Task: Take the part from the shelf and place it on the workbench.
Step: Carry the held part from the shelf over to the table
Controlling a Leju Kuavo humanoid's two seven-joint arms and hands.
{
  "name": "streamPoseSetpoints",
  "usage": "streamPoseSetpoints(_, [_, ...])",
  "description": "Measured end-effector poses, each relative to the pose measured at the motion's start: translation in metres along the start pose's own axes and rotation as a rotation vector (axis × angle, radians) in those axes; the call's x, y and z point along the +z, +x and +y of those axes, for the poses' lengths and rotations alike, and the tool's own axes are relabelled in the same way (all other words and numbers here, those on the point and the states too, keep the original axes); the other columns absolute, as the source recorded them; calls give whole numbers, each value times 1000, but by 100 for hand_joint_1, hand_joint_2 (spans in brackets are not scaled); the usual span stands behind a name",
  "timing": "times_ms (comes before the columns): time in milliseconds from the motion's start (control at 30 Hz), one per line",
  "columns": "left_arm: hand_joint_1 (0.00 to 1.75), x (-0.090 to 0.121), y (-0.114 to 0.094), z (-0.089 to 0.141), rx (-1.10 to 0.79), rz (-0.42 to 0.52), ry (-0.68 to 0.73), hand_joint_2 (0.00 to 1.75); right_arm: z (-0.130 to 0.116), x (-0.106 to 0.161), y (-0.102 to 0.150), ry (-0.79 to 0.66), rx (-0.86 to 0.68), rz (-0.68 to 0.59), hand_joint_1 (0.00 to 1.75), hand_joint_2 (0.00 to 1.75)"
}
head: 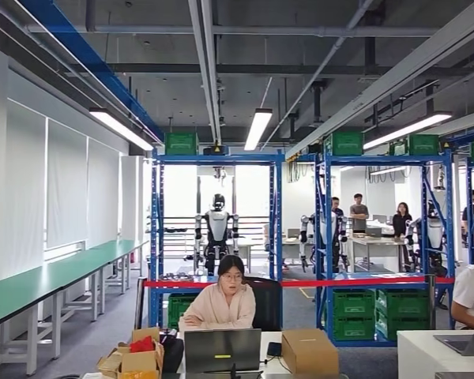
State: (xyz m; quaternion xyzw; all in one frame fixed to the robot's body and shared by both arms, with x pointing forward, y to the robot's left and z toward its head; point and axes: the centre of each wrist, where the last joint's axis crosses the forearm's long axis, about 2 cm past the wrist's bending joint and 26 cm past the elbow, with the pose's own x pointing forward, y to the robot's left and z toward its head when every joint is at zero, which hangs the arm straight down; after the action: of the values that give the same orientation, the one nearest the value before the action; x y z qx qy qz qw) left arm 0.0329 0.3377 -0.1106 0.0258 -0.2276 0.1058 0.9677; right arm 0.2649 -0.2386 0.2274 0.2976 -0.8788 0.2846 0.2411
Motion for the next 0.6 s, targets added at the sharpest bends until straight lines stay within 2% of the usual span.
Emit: streamPoseSetpoints(600, [0, 1, -2, 1, -3, -4, 2, 175, -4, 5, 2, 7, 2, 8, 175, 175])
